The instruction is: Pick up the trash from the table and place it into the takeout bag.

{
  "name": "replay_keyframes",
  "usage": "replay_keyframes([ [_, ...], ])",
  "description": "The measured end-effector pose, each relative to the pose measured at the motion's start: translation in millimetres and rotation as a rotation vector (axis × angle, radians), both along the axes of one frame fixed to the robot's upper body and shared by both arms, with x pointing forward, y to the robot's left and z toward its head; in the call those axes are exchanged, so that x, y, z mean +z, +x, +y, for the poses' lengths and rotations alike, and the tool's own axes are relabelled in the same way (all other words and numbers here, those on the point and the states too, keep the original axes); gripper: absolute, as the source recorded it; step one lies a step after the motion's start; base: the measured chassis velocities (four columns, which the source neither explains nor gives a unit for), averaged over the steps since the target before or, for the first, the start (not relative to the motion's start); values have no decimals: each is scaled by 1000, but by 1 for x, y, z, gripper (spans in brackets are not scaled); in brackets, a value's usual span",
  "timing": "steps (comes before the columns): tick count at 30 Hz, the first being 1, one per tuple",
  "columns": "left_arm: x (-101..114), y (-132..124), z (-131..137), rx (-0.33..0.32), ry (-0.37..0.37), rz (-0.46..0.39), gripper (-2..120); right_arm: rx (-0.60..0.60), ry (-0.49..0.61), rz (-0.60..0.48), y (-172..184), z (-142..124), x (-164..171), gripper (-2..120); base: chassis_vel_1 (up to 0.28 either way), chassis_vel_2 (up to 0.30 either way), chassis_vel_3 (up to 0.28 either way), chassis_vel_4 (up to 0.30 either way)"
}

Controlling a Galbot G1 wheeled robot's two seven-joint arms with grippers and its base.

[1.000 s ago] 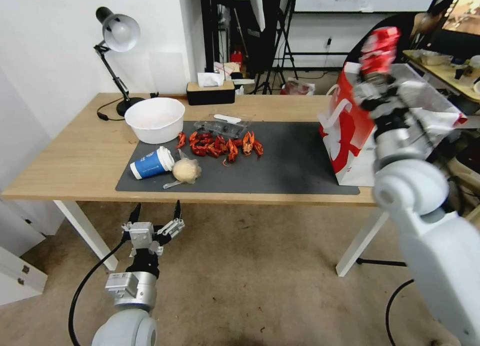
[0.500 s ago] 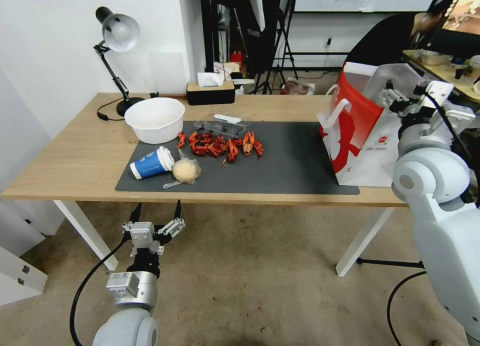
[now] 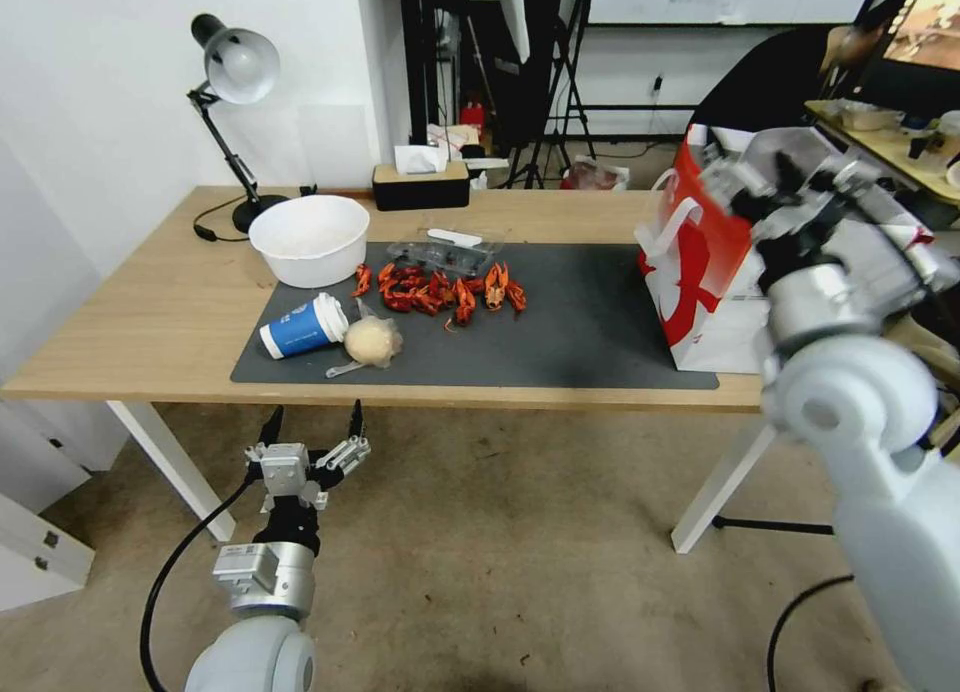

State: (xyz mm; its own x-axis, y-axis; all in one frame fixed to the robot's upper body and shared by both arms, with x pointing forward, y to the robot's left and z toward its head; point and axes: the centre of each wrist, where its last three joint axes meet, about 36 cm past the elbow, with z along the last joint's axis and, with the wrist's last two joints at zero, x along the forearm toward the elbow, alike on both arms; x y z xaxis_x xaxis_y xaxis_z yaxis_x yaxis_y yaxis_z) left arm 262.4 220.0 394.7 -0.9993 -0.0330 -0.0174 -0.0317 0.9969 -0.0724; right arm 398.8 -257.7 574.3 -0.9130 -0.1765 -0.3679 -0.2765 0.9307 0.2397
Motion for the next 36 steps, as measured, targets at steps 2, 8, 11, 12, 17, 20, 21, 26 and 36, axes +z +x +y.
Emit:
replay_keyframes([
  [2, 0, 0, 0, 0, 0, -1, 100, 16, -21, -15, -5, 4, -8, 100, 0, 0, 0, 0],
  [8, 0, 1, 0, 0, 0, -3, 100, 42, -121, -16, -30, 13, -46, 100, 0, 0, 0, 0],
  [11, 0, 1, 0, 0, -1, -3, 100, -1, -186, 5, -48, 13, -73, 100, 0, 0, 0, 0],
  [12, 0, 1, 0, 0, -1, -3, 100, -1, -186, 5, -48, 13, -73, 100, 0, 0, 0, 0],
  [17, -1, 2, 0, 0, -1, -2, 100, -96, -265, 50, -65, 7, -101, 100, 0, 0, 0, 0],
  [20, -2, 3, 0, 0, -2, -2, 100, -146, -279, 96, -77, 5, -122, 100, 0, 0, 0, 0],
  [21, -2, 3, 0, 0, -3, -2, 100, -169, -277, 117, -84, 5, -134, 100, 0, 0, 0, 0],
  [26, -2, 5, 0, 0, -4, -4, 100, -212, -241, 188, -100, 6, -164, 100, 0, 0, 0, 0],
  [36, -2, 7, -1, -2, -6, -5, 100, -215, -212, 243, -113, 10, -187, 100, 0, 0, 0, 0],
])
